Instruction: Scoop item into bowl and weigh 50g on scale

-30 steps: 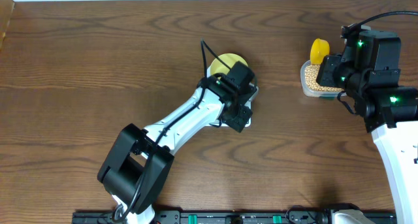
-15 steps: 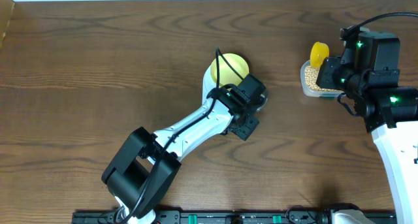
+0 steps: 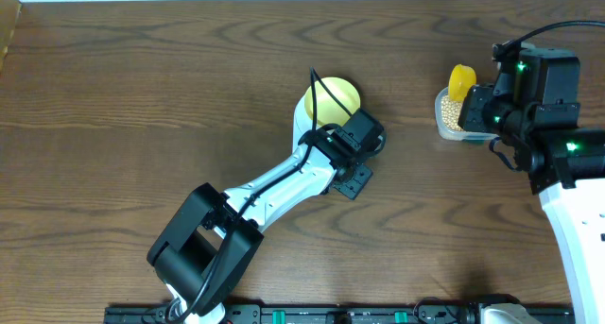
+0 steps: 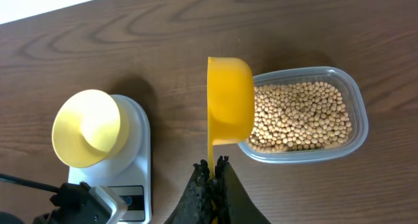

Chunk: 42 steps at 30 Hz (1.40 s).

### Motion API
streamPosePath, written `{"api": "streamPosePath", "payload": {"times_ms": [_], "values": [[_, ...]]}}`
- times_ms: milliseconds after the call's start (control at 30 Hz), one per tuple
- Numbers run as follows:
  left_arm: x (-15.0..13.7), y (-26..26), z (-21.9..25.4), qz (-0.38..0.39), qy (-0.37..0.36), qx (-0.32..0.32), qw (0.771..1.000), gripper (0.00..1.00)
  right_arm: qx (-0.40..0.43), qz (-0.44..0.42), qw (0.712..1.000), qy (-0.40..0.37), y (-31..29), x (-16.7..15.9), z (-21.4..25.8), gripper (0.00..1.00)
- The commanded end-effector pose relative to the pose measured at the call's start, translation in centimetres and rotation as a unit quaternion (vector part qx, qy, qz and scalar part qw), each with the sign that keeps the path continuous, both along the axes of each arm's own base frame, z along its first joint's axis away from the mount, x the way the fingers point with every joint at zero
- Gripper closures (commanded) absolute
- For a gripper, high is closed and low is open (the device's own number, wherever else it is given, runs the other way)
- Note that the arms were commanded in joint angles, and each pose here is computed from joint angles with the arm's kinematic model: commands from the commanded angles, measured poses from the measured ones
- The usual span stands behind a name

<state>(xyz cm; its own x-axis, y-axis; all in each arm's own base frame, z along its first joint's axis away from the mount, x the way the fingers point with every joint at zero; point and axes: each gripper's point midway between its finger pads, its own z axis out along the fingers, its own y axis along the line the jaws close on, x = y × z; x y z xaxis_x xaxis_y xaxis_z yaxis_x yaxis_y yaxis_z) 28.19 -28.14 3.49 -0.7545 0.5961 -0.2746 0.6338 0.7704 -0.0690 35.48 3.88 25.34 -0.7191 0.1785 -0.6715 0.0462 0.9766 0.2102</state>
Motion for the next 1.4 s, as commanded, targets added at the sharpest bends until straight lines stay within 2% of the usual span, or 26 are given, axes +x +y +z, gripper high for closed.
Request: {"api": "streamPosePath", "payload": {"times_ms": [0,1367], "values": [[0.2,0.3,-0.6,0.006,-0.002,0.008,1.000,0.43,-0.002,0.004,1.000,-0.024,-0.1,-0.3,1.8,0.99],[1.6,1.0,-2.2,0.020,-0.026,0.020,0.999,0.43,-0.001,0.006,1.000,-0.021,-0.1,-1.0,2.0,0.99]]}}
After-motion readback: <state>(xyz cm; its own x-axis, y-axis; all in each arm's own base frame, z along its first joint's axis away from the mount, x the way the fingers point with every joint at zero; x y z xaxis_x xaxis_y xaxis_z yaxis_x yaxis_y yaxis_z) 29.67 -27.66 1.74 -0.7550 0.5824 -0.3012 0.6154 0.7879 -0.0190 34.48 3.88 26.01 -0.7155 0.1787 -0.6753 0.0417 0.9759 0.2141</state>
